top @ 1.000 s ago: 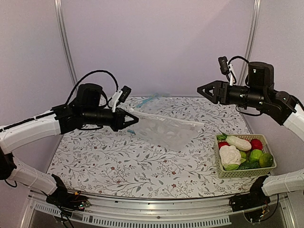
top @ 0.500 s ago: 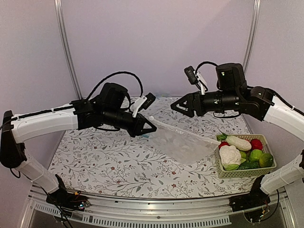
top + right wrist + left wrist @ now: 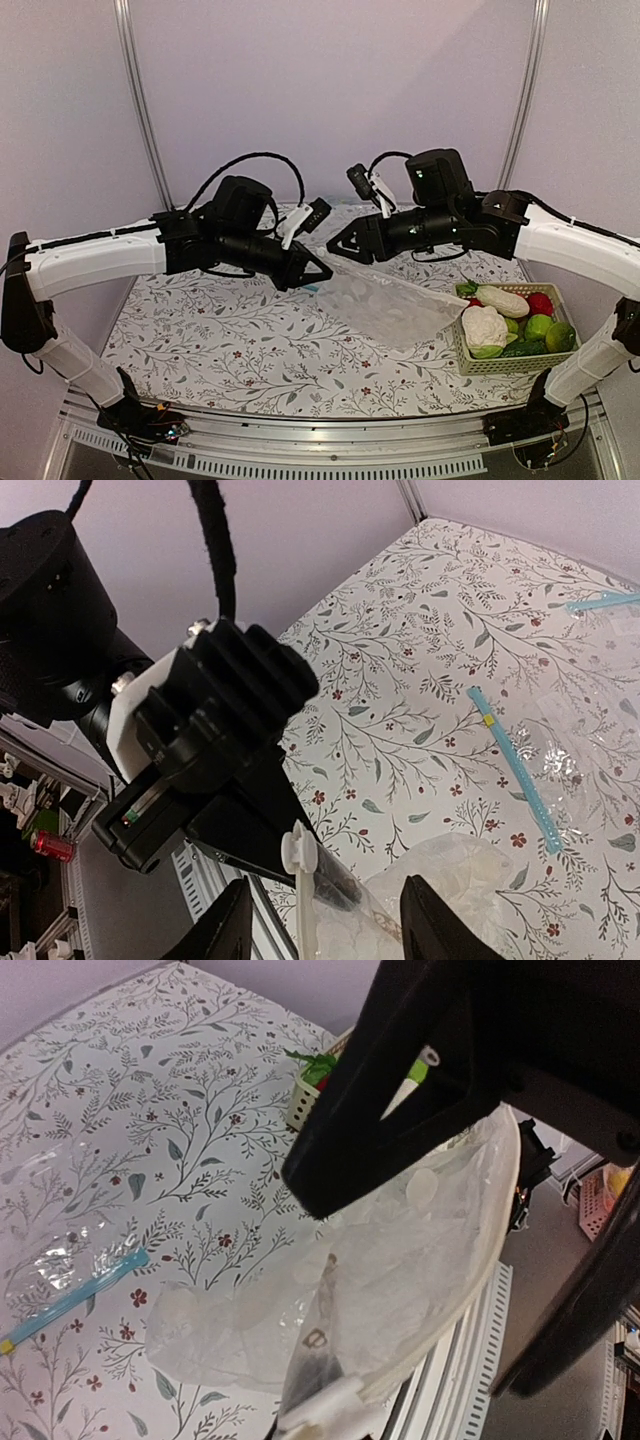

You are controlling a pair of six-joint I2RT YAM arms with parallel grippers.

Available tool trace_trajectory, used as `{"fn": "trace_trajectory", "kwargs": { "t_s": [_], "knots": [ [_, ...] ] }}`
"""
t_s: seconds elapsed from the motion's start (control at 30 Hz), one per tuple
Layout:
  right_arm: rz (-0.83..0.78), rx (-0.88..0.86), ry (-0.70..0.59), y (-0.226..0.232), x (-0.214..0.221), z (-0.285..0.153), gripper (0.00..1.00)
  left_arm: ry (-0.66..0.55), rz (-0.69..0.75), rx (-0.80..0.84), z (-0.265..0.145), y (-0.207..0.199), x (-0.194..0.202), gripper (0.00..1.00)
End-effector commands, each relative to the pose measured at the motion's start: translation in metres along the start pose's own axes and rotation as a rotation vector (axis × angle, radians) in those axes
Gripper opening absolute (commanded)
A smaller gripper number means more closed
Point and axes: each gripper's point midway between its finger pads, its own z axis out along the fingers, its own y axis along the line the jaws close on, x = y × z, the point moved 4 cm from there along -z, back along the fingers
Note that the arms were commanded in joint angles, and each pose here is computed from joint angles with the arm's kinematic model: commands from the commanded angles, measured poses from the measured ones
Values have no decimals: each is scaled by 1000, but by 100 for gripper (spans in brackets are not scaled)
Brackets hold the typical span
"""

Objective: Place the food in the zip-top bag and seal the zipper
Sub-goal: Pass from the left arm to the right

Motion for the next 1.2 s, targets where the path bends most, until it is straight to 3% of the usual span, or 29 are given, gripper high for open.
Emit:
{"fn": "trace_trajectory", "kwargs": {
  "t_s": [0.0, 0.53, 0.77, 1.17],
  "knots": [
    [-4, -29, -23, 10, -9, 7, 45, -12, 12, 23, 5, -6, -5, 0],
    [-15, -44, 18, 11, -1, 26, 24, -20, 5, 35, 10, -6, -4, 0],
    [-12, -34, 26, 8, 1, 28, 6, -25, 4, 12, 11, -2, -5, 0],
    [-65, 29, 6, 2, 3, 14, 3, -29, -34, -109, 7, 17, -3, 0]
  ]
}}
